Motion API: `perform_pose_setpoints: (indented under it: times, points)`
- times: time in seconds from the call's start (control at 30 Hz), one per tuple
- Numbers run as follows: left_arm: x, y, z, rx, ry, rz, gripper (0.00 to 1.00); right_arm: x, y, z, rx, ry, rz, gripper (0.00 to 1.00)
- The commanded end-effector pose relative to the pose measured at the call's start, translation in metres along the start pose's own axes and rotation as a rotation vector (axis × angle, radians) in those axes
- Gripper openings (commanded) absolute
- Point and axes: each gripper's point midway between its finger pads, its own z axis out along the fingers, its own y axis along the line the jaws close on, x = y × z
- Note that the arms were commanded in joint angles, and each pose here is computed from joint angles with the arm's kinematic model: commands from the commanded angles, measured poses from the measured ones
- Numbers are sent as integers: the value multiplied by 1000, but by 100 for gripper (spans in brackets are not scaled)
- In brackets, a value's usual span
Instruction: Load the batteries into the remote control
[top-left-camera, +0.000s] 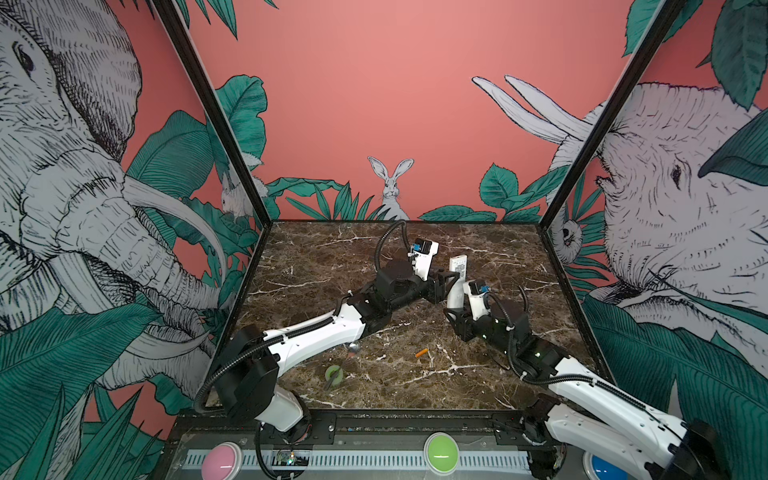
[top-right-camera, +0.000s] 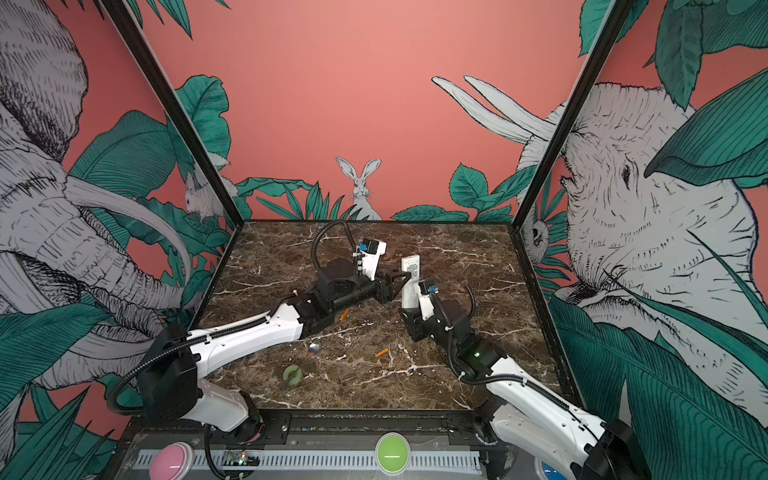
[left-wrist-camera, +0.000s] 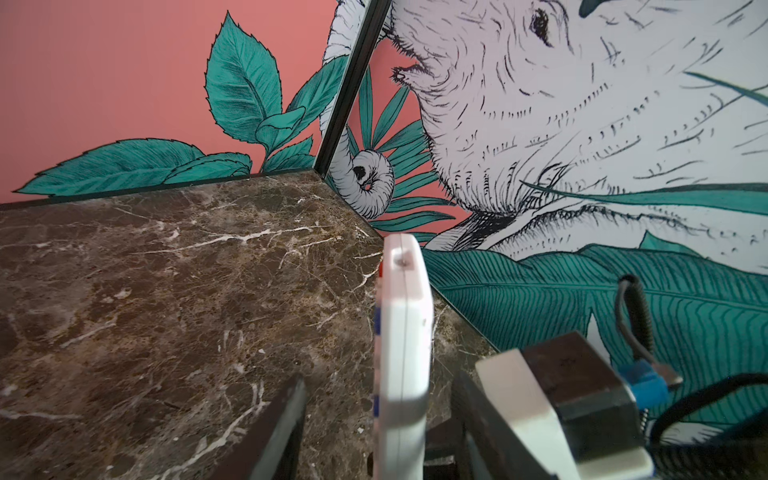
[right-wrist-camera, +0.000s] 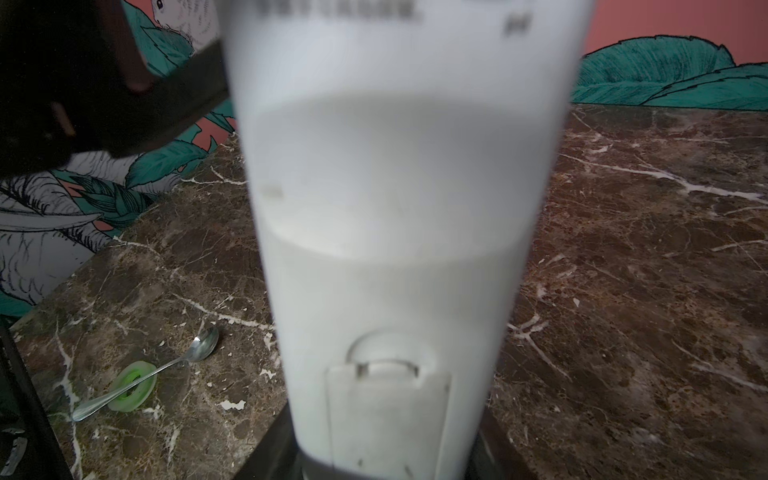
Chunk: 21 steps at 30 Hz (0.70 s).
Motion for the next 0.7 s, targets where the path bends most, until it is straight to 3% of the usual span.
perform_pose_setpoints:
  times: [0.0, 0.67]
  points:
    - [-23, -15, 2, 51, -70, -31, 52, -22, 6, -1, -8, -82, -4, 0]
    - [-14, -13, 18, 72, -57, -96, 26, -18, 13, 6, -8, -71, -41, 0]
